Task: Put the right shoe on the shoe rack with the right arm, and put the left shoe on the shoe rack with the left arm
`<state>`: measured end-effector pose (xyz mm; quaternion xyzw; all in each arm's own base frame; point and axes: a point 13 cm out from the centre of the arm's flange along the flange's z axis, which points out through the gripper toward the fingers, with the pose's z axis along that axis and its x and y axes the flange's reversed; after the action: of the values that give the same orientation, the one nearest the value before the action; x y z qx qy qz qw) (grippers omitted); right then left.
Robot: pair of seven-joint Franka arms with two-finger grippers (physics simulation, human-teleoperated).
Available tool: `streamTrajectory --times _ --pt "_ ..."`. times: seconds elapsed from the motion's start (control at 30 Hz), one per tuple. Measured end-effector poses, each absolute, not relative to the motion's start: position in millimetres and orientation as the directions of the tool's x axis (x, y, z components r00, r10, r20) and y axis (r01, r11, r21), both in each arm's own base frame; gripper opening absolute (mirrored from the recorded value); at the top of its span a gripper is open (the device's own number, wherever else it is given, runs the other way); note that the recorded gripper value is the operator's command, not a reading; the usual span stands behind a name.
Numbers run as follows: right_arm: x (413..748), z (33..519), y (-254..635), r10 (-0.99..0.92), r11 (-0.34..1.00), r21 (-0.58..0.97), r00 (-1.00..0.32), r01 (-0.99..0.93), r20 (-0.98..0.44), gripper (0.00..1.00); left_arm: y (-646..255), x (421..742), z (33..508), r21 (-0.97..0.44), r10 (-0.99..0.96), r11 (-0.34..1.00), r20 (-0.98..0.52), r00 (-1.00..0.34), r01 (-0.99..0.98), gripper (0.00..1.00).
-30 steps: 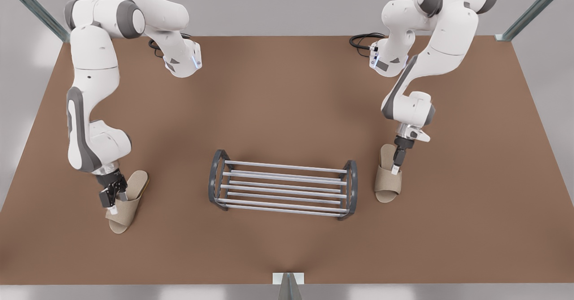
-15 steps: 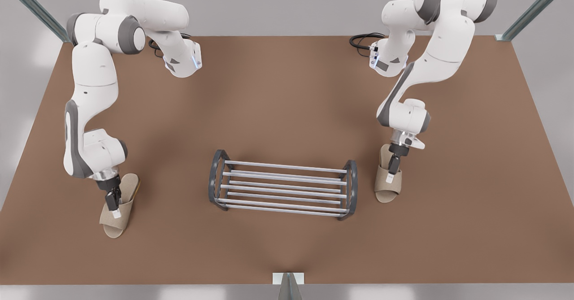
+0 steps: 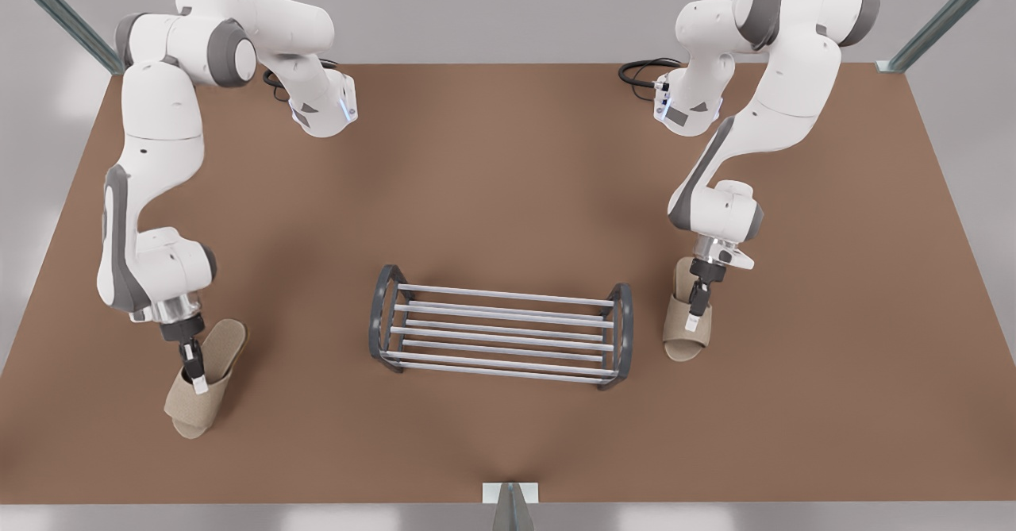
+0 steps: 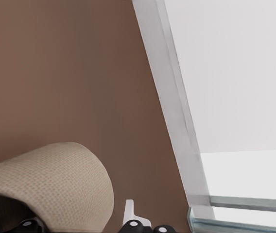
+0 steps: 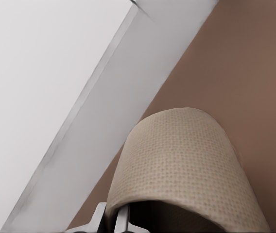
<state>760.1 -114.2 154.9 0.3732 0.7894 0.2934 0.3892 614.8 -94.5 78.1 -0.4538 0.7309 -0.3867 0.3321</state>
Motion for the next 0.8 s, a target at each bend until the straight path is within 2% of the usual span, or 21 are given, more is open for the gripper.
streamTrajectory --times 0.1,0.2,0.3,0.4,0.5,0.63,0.7,0.8 --pt "770 220 -82 0.799 0.562 0.780 -0.422 0.274 -0.428 0.21 -95 615 78 -0.868 -0.922 0.283 -0.129 -0.365 -0.409 0.69" --pt "764 300 13 0.760 0.568 0.809 -0.473 0.150 -0.446 0.21 -95 621 83 -0.875 -0.925 0.273 -0.124 -0.360 -0.401 0.69" --pt "742 375 114 0.703 0.586 0.809 -0.519 0.036 -0.486 0.21 -90 630 87 -0.883 -0.929 0.259 -0.118 -0.350 -0.390 0.69" --pt "704 433 201 0.642 0.614 0.788 -0.550 -0.049 -0.534 0.21 -89 633 87 -0.889 -0.931 0.248 -0.109 -0.348 -0.385 0.67" --pt "665 453 287 0.579 0.639 0.763 -0.594 -0.093 -0.558 0.21 -90 635 89 -0.893 -0.933 0.238 -0.101 -0.346 -0.381 0.68" --pt "633 467 415 0.486 0.678 0.716 -0.630 -0.165 -0.606 0.21 -91 643 95 -0.901 -0.935 0.225 -0.094 -0.341 -0.370 0.68" --pt "633 443 436 0.467 0.709 0.690 -0.640 -0.142 -0.611 0.21 -91 645 91 -0.902 -0.936 0.220 -0.088 -0.340 -0.372 0.67" --pt "630 381 446 0.416 0.775 0.624 -0.665 -0.096 -0.620 0.21 -92 648 85 -0.902 -0.938 0.212 -0.080 -0.337 -0.376 0.67"
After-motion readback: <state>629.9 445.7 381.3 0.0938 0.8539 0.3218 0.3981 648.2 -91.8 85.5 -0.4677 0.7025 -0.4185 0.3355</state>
